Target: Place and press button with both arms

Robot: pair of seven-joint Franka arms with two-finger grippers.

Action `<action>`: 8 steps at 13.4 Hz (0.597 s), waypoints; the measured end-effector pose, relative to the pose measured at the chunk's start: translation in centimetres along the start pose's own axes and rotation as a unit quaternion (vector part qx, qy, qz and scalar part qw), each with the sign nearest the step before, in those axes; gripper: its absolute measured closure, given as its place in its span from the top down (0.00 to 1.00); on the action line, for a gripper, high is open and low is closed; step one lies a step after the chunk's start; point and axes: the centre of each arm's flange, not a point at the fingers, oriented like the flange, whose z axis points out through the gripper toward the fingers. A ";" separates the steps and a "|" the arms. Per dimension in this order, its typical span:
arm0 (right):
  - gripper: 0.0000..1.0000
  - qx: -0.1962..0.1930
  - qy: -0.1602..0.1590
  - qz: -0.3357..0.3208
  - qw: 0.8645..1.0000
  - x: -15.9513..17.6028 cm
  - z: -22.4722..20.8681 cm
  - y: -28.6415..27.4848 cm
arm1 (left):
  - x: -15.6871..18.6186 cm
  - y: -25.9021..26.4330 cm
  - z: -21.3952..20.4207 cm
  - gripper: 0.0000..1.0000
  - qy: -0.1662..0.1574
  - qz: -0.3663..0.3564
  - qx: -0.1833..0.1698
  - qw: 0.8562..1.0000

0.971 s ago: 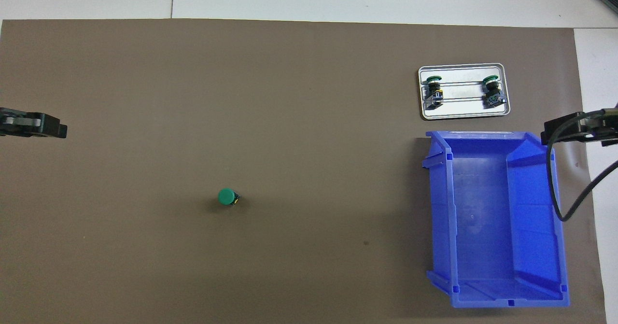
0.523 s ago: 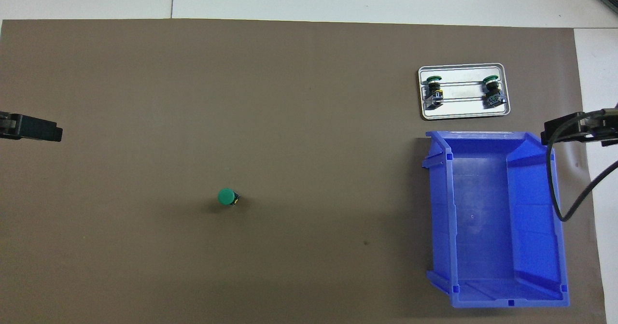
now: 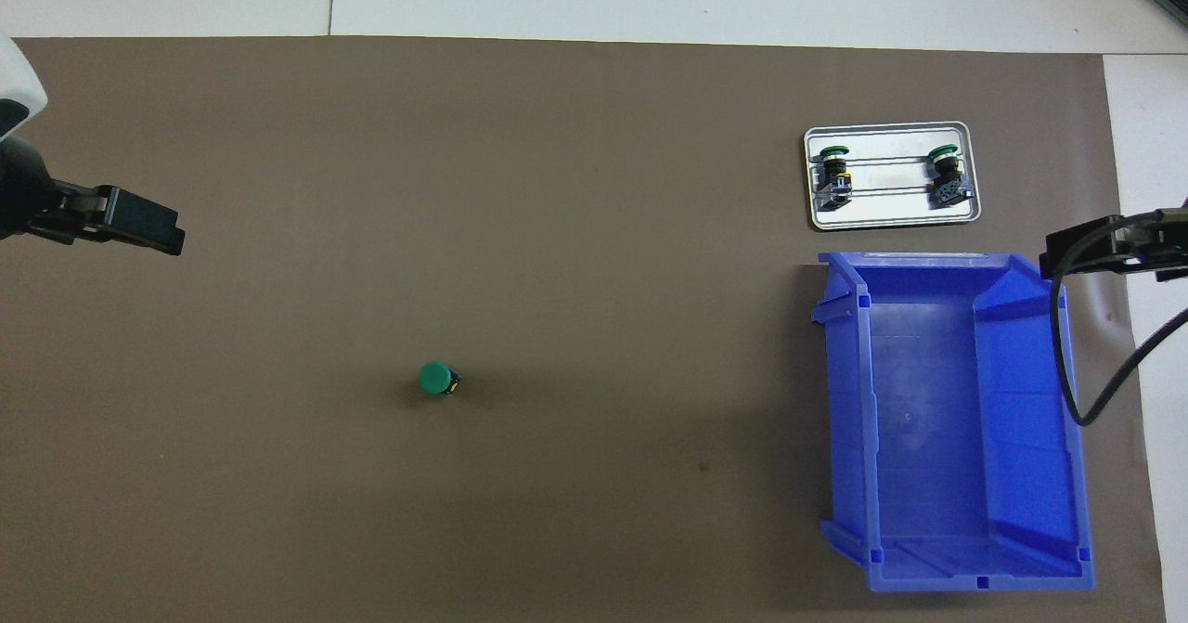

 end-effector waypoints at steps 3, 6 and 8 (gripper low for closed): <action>1.00 0.000 0.000 0.003 1.000 0.0 0.0 0.2 | 0.2 -0.4 1.0 1.00 -0.010 -0.026 0.000 1.000; 1.00 0.001 0.008 -0.006 1.000 0.2 0.0 -0.1 | -0.3 -1.0 2.2 1.00 -0.021 -0.032 0.010 0.999; 1.00 0.005 0.032 -0.016 0.999 0.7 0.4 -3.7 | -0.7 -1.3 3.4 1.00 -0.018 -0.033 0.017 0.999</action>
